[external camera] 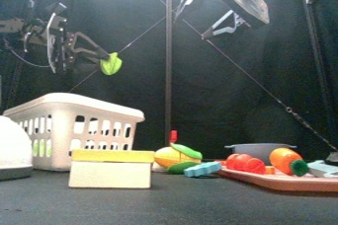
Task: Place squash top in basket
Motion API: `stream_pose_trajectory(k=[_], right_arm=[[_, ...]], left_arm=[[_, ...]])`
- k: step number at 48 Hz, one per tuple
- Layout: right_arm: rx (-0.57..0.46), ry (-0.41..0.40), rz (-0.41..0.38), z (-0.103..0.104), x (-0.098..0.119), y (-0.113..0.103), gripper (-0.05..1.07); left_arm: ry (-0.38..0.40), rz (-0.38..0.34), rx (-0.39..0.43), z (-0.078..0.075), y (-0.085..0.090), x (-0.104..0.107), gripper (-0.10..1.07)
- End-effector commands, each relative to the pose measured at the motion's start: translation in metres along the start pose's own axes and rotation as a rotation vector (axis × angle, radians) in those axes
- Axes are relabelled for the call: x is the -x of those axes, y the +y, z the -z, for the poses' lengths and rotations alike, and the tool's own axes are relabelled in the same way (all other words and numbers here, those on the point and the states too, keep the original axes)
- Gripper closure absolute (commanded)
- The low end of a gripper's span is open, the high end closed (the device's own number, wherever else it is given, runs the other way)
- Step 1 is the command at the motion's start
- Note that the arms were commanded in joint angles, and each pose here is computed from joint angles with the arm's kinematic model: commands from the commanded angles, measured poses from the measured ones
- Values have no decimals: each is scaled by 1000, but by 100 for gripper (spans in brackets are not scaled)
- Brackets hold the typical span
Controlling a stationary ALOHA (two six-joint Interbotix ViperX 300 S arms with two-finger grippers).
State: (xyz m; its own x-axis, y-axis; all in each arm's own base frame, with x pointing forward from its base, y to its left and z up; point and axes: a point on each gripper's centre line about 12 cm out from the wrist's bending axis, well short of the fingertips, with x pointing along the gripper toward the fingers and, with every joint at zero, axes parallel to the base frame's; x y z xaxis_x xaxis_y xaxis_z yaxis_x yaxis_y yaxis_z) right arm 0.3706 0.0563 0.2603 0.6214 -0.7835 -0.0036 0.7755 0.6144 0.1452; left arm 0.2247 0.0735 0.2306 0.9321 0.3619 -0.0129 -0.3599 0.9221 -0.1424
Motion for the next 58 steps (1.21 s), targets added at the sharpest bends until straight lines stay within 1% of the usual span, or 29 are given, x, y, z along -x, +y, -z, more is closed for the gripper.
stream_pose_trajectory(k=[1,8,14,18,20,29,34,39,49,53,58], right_arm=[[-34,-14,3,-13,0,-1,0],[-32,-9,9,-11,-1,-1,-1],[-31,-5,16,-10,-3,-2,-1],[-30,-3,17,-9,-4,-2,-1],[-28,-3,19,-9,-4,-3,-1],[-25,1,23,-6,-5,-3,-1],[-25,8,30,-5,-6,-4,-1],[-25,14,35,-4,-6,-5,-1],[-25,17,38,-4,-6,-5,-1],[-26,18,41,-4,-6,-6,-1],[-26,17,41,-4,-7,-6,-1]], left_arm=[[-6,-10,6,-2,2,4,36],[79,-11,9,5,4,13,36],[213,-14,17,18,5,20,36],[270,-19,22,22,6,23,36],[285,-22,23,23,7,24,36],[299,-42,26,26,12,26,35],[300,-47,27,27,13,26,33],[304,-51,29,28,14,27,26],[302,-51,27,29,14,27,8],[304,-51,27,29,14,27,4],[299,-51,27,28,14,27,2]])
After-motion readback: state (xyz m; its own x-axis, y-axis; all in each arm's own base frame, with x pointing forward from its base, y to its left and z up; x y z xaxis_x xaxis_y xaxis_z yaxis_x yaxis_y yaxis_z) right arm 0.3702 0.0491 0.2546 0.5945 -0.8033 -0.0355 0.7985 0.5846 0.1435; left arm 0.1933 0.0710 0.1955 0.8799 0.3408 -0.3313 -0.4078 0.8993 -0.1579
